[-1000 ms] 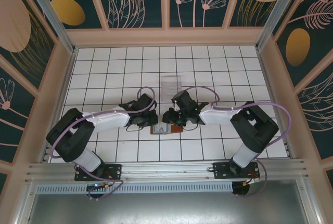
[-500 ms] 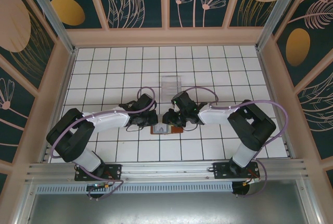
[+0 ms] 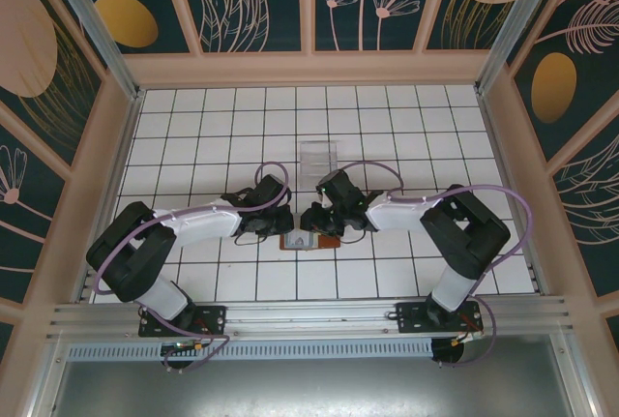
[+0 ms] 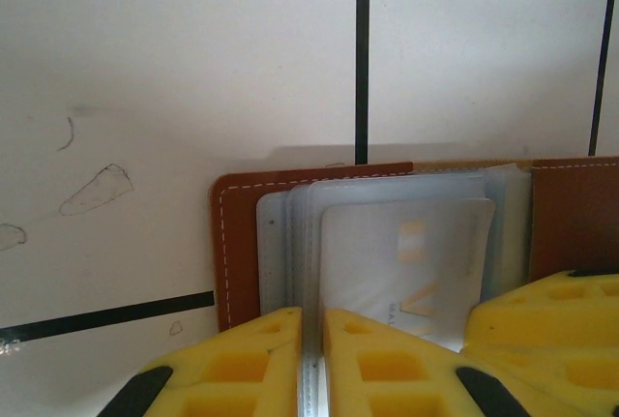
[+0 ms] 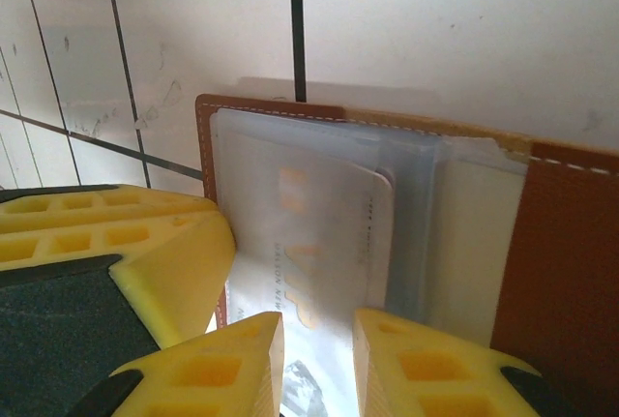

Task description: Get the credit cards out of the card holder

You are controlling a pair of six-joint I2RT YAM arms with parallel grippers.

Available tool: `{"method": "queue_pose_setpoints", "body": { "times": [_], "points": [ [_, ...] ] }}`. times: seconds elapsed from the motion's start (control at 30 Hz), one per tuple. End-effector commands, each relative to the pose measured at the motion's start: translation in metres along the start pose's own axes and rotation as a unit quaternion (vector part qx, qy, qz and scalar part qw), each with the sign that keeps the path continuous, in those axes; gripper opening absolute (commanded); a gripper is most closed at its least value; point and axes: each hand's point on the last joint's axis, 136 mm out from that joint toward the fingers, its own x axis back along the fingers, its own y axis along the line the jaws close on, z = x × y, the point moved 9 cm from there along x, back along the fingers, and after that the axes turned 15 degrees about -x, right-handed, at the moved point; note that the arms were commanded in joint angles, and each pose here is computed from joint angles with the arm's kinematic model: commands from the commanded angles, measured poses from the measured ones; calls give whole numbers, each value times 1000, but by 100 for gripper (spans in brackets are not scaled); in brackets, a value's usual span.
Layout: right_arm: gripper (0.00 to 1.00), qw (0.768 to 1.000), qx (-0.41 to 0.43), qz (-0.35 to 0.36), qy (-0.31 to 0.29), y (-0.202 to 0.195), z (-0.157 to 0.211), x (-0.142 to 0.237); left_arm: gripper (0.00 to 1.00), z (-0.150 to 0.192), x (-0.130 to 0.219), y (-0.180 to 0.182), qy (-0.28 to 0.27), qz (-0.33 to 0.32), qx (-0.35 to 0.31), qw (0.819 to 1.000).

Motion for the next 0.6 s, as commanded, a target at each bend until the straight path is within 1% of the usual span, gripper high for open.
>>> {"method": "queue_pose_setpoints", "body": {
  "times": [0.0, 0.17, 0.3, 0.43, 0.57],
  "points": [
    [26, 1000, 16, -1, 10, 6, 2, -6, 15, 19, -11, 9, 39, -22, 5, 999],
    [26, 999, 14, 43, -6, 0, 1, -6, 15, 18, -9, 9, 37, -25, 3, 999],
    [26, 998, 14, 65, -23, -1, 0, 0, 16, 17, -7, 10, 35, -36, 0, 999],
    [27, 995, 14, 89, -35, -4, 0, 5, 19, 17, -5, 11, 34, -41, 0, 999],
    [27, 995, 17, 95, -39, -3, 0, 9, 23, 16, -4, 10, 33, -42, 0, 999]
  ]
}}
